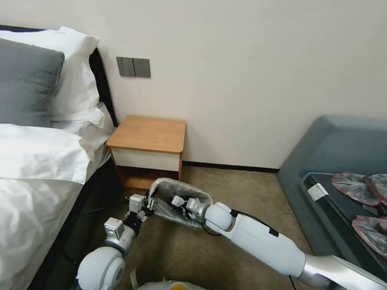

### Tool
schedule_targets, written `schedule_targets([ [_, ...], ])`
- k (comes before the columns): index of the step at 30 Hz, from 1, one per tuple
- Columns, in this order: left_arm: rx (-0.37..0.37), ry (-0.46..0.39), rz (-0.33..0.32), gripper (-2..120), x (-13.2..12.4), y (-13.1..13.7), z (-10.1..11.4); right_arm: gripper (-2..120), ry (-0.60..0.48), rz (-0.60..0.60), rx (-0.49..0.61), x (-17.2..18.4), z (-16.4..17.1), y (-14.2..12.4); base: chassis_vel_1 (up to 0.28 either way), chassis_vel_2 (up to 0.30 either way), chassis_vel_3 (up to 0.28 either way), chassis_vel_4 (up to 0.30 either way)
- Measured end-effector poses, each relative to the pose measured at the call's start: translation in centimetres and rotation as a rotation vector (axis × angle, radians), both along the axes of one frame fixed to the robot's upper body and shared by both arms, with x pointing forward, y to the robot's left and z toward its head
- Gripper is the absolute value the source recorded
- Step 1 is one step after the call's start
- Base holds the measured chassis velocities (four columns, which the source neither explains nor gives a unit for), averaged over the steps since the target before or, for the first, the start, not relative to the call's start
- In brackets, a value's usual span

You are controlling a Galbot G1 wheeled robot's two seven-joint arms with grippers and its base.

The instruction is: Pick up the garbage bag from the table and place it over the trash can.

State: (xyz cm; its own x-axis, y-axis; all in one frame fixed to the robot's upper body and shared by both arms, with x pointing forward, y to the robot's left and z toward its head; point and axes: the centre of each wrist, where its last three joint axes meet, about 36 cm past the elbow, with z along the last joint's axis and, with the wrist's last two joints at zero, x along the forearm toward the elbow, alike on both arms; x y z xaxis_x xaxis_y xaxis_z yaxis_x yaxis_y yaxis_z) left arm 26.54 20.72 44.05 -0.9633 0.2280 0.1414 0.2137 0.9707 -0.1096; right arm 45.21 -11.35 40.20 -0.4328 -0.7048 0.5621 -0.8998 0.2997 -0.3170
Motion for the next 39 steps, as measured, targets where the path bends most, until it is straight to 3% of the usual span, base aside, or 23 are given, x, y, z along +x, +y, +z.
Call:
schedule_targets([
  [7, 0.005, 0.009, 0.016, 9, 0.4, 0.4, -0.5, 0, -0.012, 0.007, 0.031, -1.3, 1.3, -1.1, 0.0, 0.0, 0.0, 0.0],
  [12, -0.016, 0.016, 0.029, 9, 0.7, 0.7, -0.5, 0, -0.039, -0.002, 0.087, -3.3, 3.5, -3.4, 0.0, 0.0, 0.0, 0.0],
  [14, -0.027, 0.038, 0.033, 9, 0.8, 0.9, -0.9, 0, -0.083, -0.038, 0.143, -5.0, 5.8, -6.3, 0.0, 0.0, 0.0, 0.0],
  [15, -0.027, 0.038, 0.033, 9, 0.8, 0.9, -0.9, 0, -0.083, -0.038, 0.143, -5.0, 5.8, -6.3, 0.0, 0.0, 0.0, 0.0],
  [19, -0.09, 0.112, 0.046, 9, 0.8, 1.0, -1.3, 0, -0.11, -0.083, 0.21, -7.4, 7.0, -8.6, 0.0, 0.0, 0.0, 0.0],
  [25, -0.195, 0.223, 0.068, 9, 1.0, 1.0, -1.3, 1, -0.202, -0.163, 0.323, -9.7, 8.3, -8.7, 0.0, 0.0, 0.0, 0.0],
  [30, -0.238, 0.319, 0.119, 9, 0.8, 1.2, -1.8, 22, -0.24, -0.281, 0.478, -11.8, 6.5, -6.8, 0.0, 0.0, 0.0, 0.0],
  [39, -0.226, 0.378, 0.148, 9, 1.3, 1.6, -3.5, 50, -0.232, -0.415, 0.547, -15.1, 1.7, -6.4, 0.0, 0.0, 0.0, 0.0],
])
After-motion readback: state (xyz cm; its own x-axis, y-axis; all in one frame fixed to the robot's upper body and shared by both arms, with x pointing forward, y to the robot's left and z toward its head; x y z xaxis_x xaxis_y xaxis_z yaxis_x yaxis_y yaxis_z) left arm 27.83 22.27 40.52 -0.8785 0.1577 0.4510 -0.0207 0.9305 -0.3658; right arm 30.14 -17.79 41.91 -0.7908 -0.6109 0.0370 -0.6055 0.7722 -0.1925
